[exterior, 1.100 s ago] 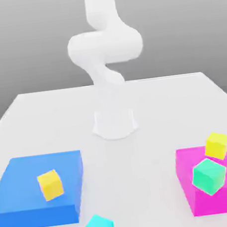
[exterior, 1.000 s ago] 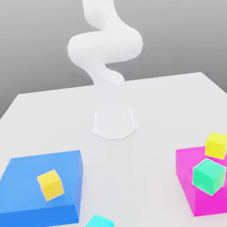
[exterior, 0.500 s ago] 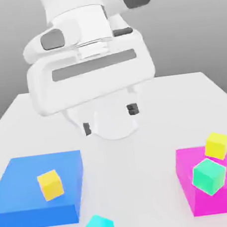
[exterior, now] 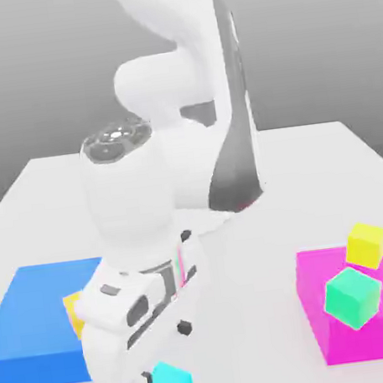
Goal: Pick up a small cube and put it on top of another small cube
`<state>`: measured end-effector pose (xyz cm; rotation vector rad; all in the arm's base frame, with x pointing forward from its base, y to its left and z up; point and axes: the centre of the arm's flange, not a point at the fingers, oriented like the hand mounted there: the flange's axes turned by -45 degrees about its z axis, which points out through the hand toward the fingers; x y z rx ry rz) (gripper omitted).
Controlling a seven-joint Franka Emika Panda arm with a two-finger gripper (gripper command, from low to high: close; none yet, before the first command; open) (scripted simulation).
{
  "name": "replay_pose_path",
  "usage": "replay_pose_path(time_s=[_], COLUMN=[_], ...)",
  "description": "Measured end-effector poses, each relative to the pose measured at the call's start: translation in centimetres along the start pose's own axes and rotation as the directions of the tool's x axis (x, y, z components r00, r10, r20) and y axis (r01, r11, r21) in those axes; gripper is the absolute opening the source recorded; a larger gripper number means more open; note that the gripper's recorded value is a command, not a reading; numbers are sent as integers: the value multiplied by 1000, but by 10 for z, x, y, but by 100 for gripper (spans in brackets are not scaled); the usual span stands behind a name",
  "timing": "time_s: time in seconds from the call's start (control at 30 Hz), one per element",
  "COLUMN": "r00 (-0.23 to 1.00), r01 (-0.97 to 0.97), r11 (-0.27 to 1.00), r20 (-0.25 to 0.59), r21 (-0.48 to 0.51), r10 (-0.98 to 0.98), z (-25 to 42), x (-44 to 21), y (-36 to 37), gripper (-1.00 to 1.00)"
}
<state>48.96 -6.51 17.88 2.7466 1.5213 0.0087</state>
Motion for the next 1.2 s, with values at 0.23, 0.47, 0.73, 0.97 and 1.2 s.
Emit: replay_pose_path(time_s=[0.23, 0.47, 0.73, 0.97, 1.2], r00=[1000, 1000, 861, 488, 480], r01=[4, 5, 509, 873, 877], r11=[1000, 1000, 861, 488, 480], r20=[5, 5, -32, -8, -4], r21=[4, 4, 27, 9, 8], r10=[-4, -5, -508, -873, -877], z=[39, -1, -85, -146, -100], x=[-2, -1, 121, 204, 201], y=[-1, -1, -78, -187, -185], gripper=[-100, -100, -100, -100, 100])
